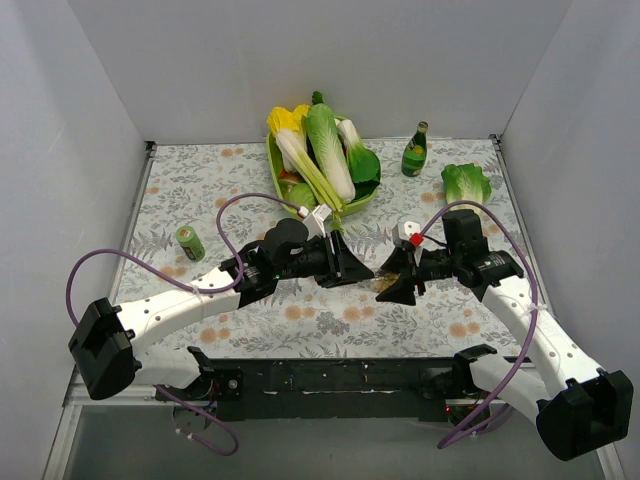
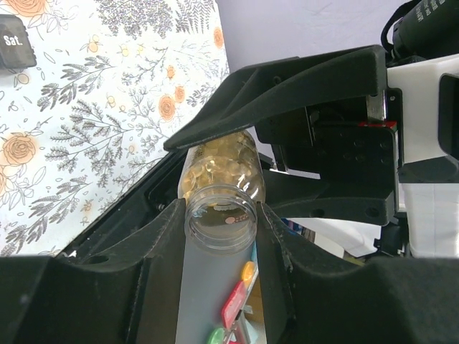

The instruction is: Sort the pills into containers

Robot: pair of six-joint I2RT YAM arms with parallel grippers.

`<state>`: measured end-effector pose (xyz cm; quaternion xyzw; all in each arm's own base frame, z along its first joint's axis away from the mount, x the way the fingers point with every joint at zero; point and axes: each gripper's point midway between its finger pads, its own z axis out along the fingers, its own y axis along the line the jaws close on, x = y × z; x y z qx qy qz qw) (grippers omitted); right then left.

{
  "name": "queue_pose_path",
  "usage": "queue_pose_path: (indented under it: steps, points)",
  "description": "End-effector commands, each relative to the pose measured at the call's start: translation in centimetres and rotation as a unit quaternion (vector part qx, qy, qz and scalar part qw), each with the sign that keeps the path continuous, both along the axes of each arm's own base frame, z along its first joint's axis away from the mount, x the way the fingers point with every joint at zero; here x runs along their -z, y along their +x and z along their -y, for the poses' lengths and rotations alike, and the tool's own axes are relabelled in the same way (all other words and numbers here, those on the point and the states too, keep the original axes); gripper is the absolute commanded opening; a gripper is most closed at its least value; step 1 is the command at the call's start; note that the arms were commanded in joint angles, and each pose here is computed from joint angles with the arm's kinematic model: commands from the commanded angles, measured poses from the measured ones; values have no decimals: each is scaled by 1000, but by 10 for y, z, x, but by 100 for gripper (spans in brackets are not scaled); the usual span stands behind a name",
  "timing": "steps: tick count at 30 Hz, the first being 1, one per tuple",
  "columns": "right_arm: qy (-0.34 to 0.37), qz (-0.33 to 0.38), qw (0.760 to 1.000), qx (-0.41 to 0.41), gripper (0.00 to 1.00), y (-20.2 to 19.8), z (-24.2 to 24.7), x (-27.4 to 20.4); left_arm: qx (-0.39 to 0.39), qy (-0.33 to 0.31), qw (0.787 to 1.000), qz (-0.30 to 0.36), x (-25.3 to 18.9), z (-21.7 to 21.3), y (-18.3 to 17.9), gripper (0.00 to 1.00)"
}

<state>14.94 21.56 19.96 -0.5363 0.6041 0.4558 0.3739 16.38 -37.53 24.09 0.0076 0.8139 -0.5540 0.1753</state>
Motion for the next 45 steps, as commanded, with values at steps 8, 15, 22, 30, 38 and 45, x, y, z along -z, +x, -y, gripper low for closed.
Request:
queue_pose_path:
  steps: [8,15,22,30,38,45]
  points:
    - [26,29,999,-3,72,6,-4,-19,-16,-29,999,1,-18,-3,-2,0]
    - [23,26,999,0,25,8,-3,-19,-24,-33,999,6,-22,-4,0,0]
    - [23,29,999,0,24,8,-3,-19,-27,-40,999,16,-32,-5,1,0]
    - [22,31,999,1,57,7,-2,-20,-33,-33,999,20,-33,-6,4,0]
    - [18,32,999,4,66,8,-1,-17,-36,-32,999,22,-34,-6,5,0]
    - [18,32,999,4,68,8,-1,-17,-37,-32,999,22,-34,-7,5,0]
